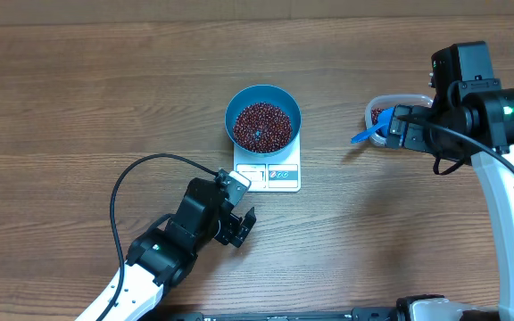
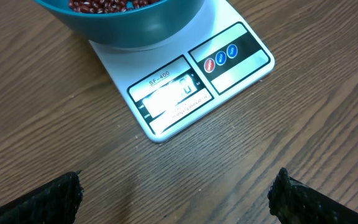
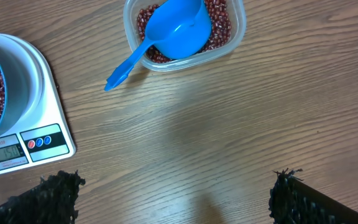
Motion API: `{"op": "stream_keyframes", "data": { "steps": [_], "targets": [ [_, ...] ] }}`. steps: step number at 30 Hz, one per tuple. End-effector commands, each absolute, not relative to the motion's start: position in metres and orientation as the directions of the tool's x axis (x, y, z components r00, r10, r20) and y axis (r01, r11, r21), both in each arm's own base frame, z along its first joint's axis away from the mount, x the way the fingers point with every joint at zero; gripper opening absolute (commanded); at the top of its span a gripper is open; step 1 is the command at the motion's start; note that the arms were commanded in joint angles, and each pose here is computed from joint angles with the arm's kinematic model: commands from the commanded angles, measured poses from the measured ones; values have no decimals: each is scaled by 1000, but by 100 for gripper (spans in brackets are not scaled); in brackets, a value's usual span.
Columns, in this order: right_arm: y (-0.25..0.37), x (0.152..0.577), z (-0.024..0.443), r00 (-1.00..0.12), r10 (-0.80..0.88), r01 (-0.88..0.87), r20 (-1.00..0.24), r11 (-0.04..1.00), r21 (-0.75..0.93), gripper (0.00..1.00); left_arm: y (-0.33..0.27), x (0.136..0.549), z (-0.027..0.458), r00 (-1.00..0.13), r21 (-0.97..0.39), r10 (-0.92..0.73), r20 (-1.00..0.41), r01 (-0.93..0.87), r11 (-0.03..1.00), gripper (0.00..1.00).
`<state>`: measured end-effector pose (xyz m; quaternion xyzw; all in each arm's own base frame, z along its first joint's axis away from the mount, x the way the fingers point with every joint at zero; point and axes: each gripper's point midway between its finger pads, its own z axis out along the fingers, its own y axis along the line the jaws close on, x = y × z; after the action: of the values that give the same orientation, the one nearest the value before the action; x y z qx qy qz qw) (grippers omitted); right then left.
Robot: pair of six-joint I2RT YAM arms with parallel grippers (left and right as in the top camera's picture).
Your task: Scoop item into bowl and weigh 150g on scale
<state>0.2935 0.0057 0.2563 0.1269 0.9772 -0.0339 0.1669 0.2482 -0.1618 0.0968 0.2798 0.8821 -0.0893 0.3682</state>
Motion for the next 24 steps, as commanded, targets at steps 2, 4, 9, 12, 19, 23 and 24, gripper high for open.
{"op": "stream_keyframes", "data": {
  "steps": [2, 4, 9, 12, 19, 23, 24],
  "targets": [
    [7, 294, 255, -917, 221, 243, -332, 970, -24, 100, -151, 248, 99, -551, 91, 432, -713, 539, 838, 100],
    [7, 294, 255, -917, 221, 243, -332, 970, -24, 100, -147, 246, 96, -546, 98, 428, -720, 532, 841, 99],
    [7, 294, 255, -917, 221, 243, -332, 970, -24, 100, -143, 247, 96, -483, 83, 369, -794, 515, 853, 99],
    [7, 294, 255, -917, 221, 243, -332, 970, -24, 100, -140, 252, 106, -407, 72, 308, -860, 500, 863, 100],
    [7, 294, 255, -917, 221, 243, -332, 970, -24, 100, -115, 262, 147, -197, 61, 152, -969, 405, 912, 100],
    [7, 294, 255, -917, 221, 243, -332, 970, -24, 100, -94, 263, 171, -54, 56, 79, -995, 341, 939, 100],
    [7, 294, 255, -917, 221, 243, -332, 970, -24, 100, -88, 263, 176, -20, 56, 66, -998, 321, 945, 100]
  ]
}}
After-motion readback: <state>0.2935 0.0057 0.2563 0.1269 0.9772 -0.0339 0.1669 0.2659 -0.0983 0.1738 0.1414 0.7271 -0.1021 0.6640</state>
